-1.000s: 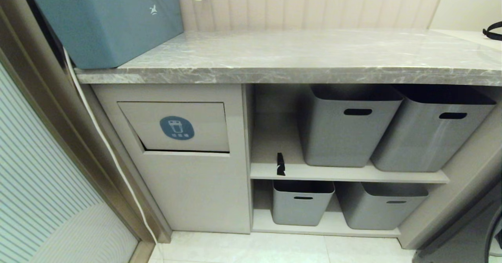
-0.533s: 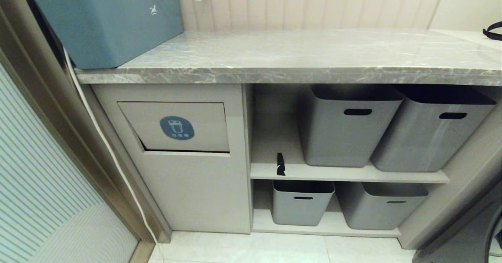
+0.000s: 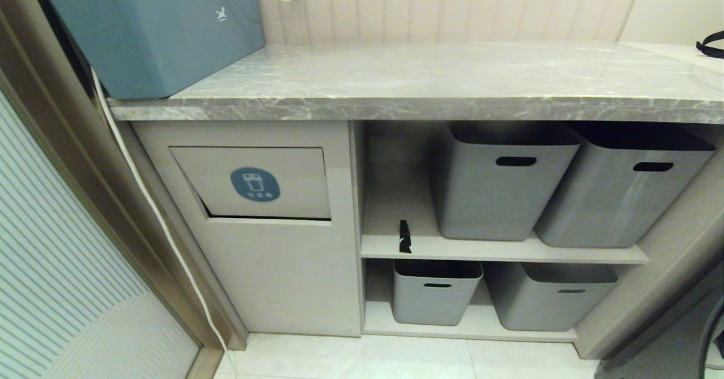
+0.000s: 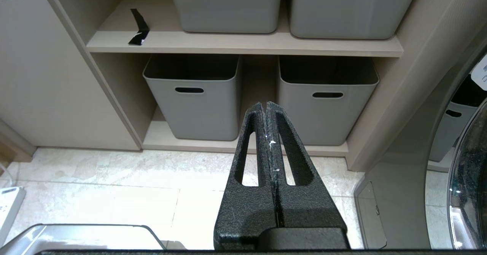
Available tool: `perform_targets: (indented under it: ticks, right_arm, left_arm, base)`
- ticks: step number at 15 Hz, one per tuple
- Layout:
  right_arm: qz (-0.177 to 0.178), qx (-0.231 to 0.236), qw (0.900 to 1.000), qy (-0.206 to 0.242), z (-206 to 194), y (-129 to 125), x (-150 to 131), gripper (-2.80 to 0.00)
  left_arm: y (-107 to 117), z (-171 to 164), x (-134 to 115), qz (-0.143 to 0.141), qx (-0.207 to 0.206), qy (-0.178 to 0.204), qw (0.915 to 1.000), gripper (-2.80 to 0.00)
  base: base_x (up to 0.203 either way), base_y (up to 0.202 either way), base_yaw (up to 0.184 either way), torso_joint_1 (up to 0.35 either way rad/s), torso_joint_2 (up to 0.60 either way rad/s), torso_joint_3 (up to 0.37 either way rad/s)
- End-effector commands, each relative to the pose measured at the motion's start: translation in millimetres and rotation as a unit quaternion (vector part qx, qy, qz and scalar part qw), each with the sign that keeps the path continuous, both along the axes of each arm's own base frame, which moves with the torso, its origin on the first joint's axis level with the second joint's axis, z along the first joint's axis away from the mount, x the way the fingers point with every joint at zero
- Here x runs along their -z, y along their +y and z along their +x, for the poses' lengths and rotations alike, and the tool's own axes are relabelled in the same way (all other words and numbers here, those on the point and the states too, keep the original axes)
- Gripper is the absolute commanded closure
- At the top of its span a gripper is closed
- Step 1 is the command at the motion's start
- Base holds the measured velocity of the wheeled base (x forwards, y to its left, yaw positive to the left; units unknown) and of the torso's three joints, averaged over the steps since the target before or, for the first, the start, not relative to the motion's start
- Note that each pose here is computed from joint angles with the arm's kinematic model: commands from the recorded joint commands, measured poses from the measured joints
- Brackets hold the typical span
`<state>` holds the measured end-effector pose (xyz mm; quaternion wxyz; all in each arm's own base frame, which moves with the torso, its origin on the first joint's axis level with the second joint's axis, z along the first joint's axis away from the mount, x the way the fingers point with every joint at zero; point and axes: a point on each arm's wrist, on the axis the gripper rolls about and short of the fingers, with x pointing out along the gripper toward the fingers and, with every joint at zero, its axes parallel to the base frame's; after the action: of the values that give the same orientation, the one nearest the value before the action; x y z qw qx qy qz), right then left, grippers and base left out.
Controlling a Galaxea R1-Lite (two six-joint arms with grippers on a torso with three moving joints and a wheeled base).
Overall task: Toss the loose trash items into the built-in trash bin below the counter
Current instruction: Pick up the garbage
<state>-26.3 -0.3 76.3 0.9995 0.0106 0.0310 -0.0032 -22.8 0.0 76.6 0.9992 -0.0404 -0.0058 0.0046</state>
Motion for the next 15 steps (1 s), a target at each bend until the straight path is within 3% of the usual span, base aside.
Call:
perform_targets:
  ticks: [1,8,15]
  right_arm:
    - [0.000,-0.001,1.000,0.001,0.1,0.0,0.0,0.00]
    - [0.000,0.000,1.000,0.001,0.1,0.0,0.0,0.00]
    - [-0.022,-0.004,1.000,0.002,0.1,0.1,0.2,0.00]
  left_arm:
    - [0.0,0.5,0.6,0.001,-0.001,0.002,1.0000,0.00]
    - [0.0,0.5,0.8,-0.002,-0.001,0.003,1.0000,0.00]
    - [0.0,0.3,0.7,0.002,0.001,0.003,1.0000,0.00]
  base:
    - [0.000,0.000,0.000,0.000,0.00,0.000]
    - [0.000,0.000,0.000,0.000,0.00,0.000]
    - [0.000,0.000,0.000,0.001,0.00,-0.163]
